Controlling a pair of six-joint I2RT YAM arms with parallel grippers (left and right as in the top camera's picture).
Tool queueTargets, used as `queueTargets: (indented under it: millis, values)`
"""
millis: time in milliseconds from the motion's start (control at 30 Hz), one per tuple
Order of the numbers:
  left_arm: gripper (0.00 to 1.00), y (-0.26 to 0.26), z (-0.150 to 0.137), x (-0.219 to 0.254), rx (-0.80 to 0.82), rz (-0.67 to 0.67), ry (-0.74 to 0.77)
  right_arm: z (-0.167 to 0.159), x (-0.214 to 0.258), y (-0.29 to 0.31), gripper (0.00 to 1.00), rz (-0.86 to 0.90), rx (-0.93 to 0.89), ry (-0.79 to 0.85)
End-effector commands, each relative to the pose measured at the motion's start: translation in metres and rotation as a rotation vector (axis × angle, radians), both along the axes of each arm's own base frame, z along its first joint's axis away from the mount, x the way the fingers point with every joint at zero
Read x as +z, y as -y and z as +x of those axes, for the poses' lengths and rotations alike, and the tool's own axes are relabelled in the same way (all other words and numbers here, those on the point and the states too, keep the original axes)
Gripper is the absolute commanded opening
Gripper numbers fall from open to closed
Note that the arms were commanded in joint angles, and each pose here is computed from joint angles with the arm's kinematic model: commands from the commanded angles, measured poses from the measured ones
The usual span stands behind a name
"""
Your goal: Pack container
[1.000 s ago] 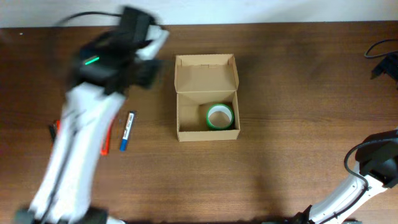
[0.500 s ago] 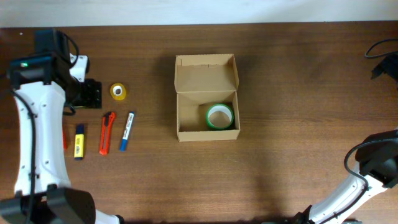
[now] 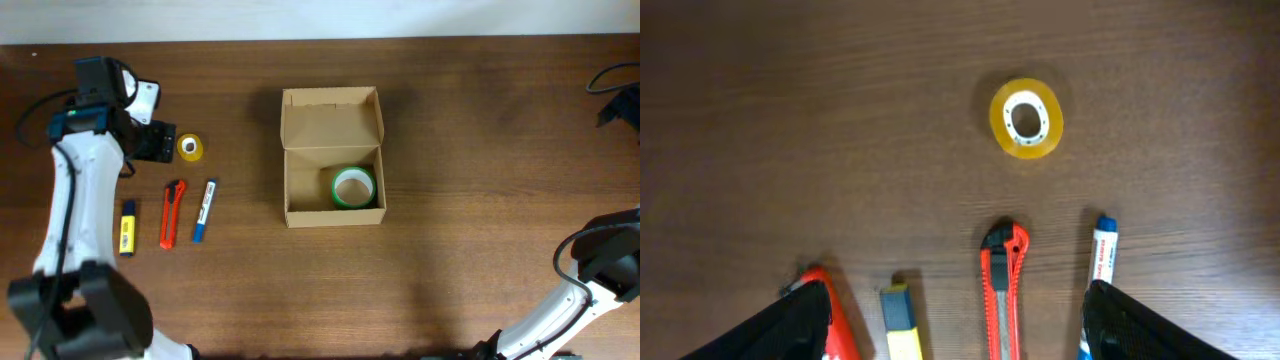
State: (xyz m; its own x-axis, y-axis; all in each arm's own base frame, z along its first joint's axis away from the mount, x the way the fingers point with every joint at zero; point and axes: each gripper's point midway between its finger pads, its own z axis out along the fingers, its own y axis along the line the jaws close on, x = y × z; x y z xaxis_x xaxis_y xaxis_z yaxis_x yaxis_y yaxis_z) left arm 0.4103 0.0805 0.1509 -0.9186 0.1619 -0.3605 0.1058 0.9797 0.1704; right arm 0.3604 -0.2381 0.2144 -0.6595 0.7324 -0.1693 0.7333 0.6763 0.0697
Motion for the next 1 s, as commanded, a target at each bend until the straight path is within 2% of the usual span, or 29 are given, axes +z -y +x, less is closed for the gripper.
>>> queueTargets:
  millis: [0, 133, 300, 533, 967]
  values:
    - [0.8, 0.021, 0.009, -0.043, -0.108, -0.035, -0.105, -0.003, 0.011, 0.0, 0.99, -0.019, -0.003, 0.018]
    - [0.79, 0.044, 0.023, -0.064, -0.203, -0.031, -0.16, -0.003, 0.011, 0.0, 0.99, -0.019, -0.003, 0.018]
    - [0.76, 0.07, 0.05, -0.065, -0.306, 0.018, -0.168, -0.003, 0.011, -0.001, 0.99, -0.019, -0.003, 0.018]
    - [0.75, 0.076, 0.078, -0.055, -0.326, 0.065, -0.156, -0.003, 0.011, -0.001, 0.99, -0.019, -0.003, 0.018]
    - [0.71, 0.075, 0.063, -0.064, -0.276, 0.033, -0.238, -0.003, 0.011, -0.001, 0.99, -0.019, -0.003, 0.018]
